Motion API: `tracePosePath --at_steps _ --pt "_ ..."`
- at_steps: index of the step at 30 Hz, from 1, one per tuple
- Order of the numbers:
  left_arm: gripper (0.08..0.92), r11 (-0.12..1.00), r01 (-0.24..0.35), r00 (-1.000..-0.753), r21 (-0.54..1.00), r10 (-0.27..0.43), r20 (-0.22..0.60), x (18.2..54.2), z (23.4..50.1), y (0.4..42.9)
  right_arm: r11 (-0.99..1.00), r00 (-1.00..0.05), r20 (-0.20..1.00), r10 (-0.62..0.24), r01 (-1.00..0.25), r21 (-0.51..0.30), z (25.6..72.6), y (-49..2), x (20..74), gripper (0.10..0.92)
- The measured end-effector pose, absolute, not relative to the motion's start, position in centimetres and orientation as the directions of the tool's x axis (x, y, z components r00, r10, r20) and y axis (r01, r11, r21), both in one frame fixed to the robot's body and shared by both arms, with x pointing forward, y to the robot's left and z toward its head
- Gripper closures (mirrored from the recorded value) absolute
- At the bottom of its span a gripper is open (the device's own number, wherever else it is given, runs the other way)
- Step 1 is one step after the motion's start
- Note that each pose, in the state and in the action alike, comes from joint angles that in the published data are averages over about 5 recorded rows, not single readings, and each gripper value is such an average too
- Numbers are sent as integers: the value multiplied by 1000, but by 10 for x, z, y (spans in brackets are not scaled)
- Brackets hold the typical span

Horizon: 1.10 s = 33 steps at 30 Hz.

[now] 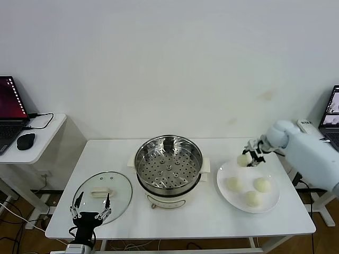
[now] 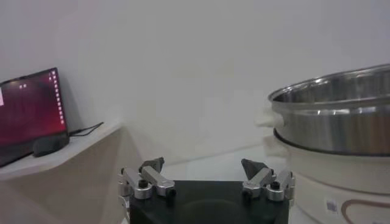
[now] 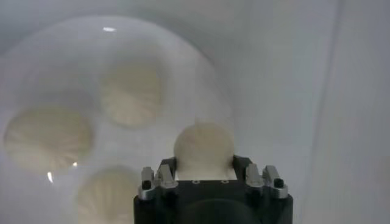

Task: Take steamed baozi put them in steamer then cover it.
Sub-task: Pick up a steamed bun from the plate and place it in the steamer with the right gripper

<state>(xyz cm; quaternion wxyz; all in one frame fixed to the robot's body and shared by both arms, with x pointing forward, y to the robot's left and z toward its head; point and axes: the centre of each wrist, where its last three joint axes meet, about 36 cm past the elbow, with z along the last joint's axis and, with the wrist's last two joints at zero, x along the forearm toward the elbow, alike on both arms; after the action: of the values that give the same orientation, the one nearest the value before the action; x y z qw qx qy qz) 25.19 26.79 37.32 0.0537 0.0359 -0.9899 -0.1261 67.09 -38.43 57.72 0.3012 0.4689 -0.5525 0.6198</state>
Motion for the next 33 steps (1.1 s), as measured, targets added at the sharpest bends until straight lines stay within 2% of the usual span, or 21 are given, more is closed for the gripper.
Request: tracePosePath --at_steps 8,13,23,33 --pt "177 967 -55 -993 250 -79 86 252 378 268 -276 -431 866 -253 -826 -492 666 -339 671 435" --pt "177 967 -62 -993 247 -83 78 252 380 269 -351 -415 851 -320 -783 -514 693 -292 669 429" --pt "177 965 -80 -993 250 -100 69 249 383 272 -528 -332 855 -399 -679 -510 689 -190 669 428" --pt "177 962 -109 -990 252 -127 56 244 388 278 -717 -264 883 -389 -515 -470 652 -108 673 431"
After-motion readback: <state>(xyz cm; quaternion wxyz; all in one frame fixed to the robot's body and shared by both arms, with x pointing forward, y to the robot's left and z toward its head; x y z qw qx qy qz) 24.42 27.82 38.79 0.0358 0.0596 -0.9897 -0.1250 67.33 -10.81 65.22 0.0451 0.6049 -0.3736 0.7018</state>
